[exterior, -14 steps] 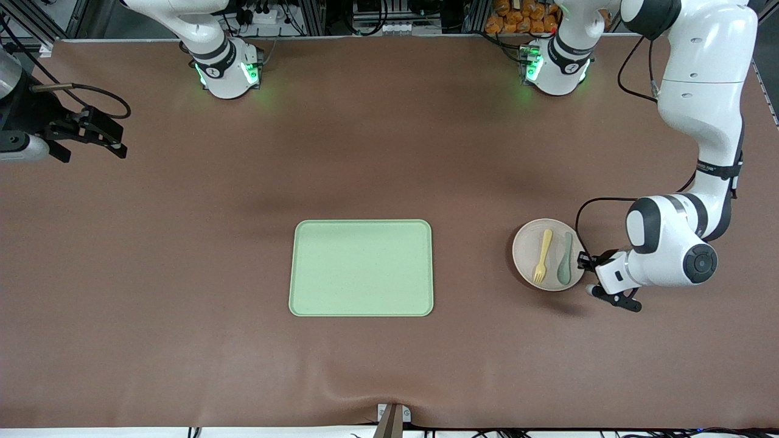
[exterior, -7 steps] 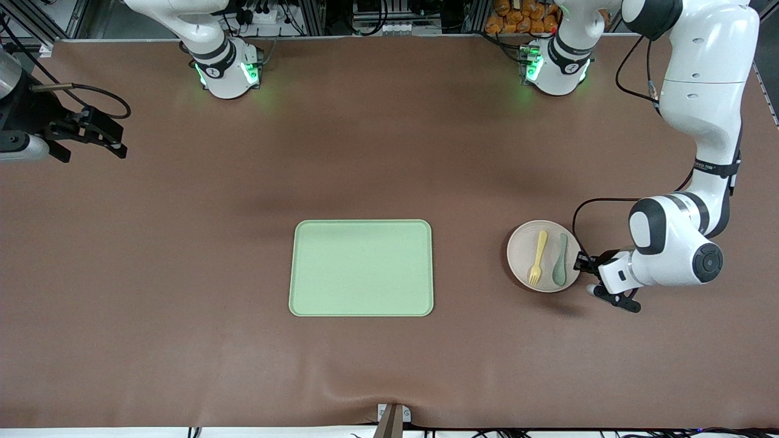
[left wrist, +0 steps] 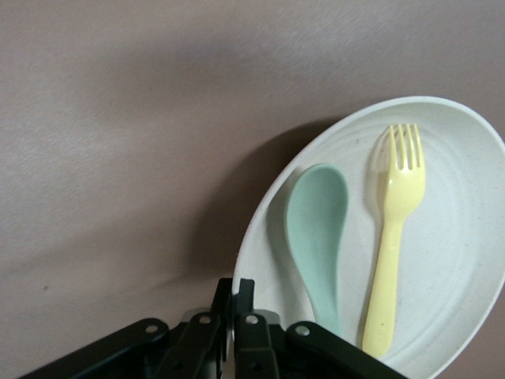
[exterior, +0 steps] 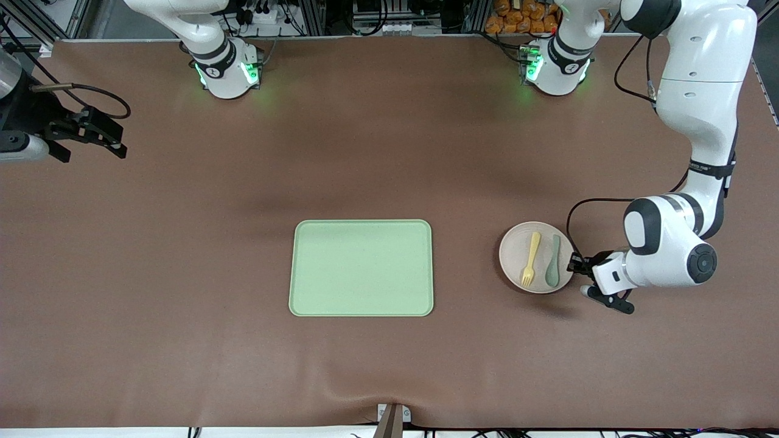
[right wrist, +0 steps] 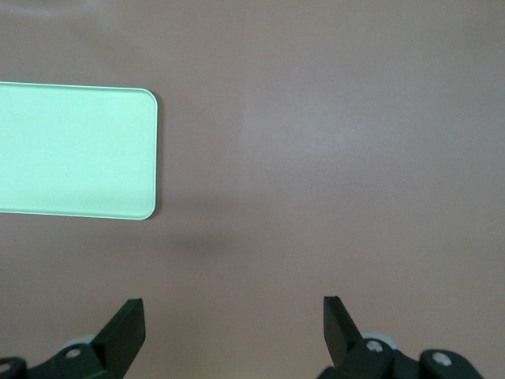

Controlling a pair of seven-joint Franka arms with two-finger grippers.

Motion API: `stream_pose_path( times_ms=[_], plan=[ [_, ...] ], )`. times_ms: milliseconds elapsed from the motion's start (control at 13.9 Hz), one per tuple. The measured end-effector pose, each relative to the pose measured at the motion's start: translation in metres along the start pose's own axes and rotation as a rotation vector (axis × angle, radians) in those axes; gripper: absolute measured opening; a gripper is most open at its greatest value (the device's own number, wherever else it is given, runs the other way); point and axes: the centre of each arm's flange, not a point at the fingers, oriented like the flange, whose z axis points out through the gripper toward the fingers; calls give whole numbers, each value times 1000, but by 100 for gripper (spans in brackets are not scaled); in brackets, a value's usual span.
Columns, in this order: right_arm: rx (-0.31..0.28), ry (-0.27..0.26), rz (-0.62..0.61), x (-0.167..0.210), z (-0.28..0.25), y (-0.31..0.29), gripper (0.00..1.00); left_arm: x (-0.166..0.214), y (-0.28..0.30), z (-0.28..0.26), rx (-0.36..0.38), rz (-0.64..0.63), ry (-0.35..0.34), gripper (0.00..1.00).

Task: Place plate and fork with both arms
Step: 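Slide the held plate across the table onto the green tray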

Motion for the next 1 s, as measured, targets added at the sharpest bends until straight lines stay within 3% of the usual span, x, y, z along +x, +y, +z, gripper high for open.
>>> stream_pose_path(
  times_ms=[1004],
  plan=[
    [0, 0, 0, 0, 0, 0, 100, 14, 35, 0, -29, -74, 11, 4]
  ],
)
